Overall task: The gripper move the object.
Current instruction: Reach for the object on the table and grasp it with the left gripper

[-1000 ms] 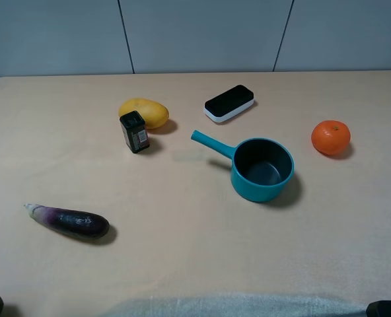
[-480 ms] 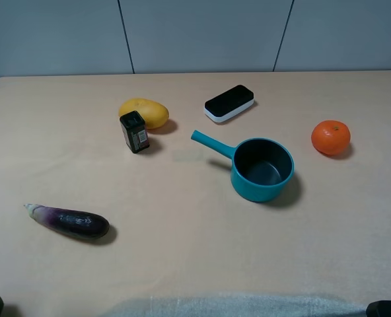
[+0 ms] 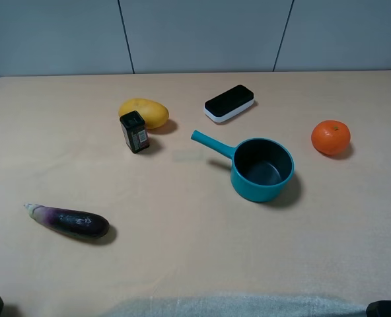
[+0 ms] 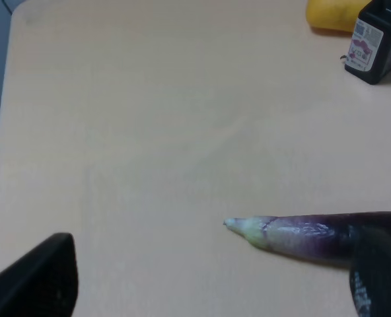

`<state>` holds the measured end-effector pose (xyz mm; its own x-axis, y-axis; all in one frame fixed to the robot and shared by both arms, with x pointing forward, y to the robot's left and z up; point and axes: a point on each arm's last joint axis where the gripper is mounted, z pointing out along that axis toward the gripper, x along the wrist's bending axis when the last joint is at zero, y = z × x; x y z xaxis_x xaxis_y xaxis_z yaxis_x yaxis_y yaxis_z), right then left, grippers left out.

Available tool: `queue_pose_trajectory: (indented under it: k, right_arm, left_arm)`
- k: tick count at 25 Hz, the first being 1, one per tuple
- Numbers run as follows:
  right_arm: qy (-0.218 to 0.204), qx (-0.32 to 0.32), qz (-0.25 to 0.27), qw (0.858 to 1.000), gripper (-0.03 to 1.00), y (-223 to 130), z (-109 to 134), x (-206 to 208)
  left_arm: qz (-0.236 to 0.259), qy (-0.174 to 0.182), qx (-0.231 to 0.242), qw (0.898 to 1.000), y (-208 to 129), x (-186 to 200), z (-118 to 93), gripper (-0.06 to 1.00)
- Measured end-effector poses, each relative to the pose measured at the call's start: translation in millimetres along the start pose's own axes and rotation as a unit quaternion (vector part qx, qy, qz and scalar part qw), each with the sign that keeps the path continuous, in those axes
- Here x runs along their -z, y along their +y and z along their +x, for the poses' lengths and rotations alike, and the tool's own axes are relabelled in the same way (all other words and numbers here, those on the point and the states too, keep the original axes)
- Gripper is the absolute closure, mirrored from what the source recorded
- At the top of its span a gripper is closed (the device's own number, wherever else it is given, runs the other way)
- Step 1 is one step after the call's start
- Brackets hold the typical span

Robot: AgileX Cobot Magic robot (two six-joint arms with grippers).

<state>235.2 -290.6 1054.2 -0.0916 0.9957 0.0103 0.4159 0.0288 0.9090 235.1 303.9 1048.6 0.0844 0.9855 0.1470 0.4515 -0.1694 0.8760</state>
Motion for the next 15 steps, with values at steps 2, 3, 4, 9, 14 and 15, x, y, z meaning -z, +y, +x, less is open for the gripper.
queue_pose_trajectory:
  k: [2,3,4,9,14,15]
  right_arm:
    - [0.000,0.000,0.000,1.000,0.27,0.0,0.0,0.0]
    - [0.000,0.000,0.000,1.000,0.27,0.0,0.0,0.0]
    - [0.000,0.000,0.000,1.000,0.27,0.0,0.0,0.0]
    - [0.000,0.000,0.000,1.000,0.27,0.0,0.0,0.0]
    - [0.000,0.000,0.000,1.000,0.27,0.0,0.0,0.0]
    - [0.000,0.000,0.000,1.000,0.27,0.0,0.0,0.0]
  left_arm:
    - [0.000,0.000,0.000,1.000,0.0,0.0,0.0,0.12]
    - [0.000,0.000,0.000,1.000,0.0,0.0,0.0,0.12]
    - [0.000,0.000,0.000,1.000,0.0,0.0,0.0,0.12]
    - [0.000,0.000,0.000,1.000,0.0,0.0,0.0,0.12]
    - [0.000,0.000,0.000,1.000,0.0,0.0,0.0,0.12]
    - [-0.002,0.000,0.000,1.000,0.4,0.2,0.1,0.12]
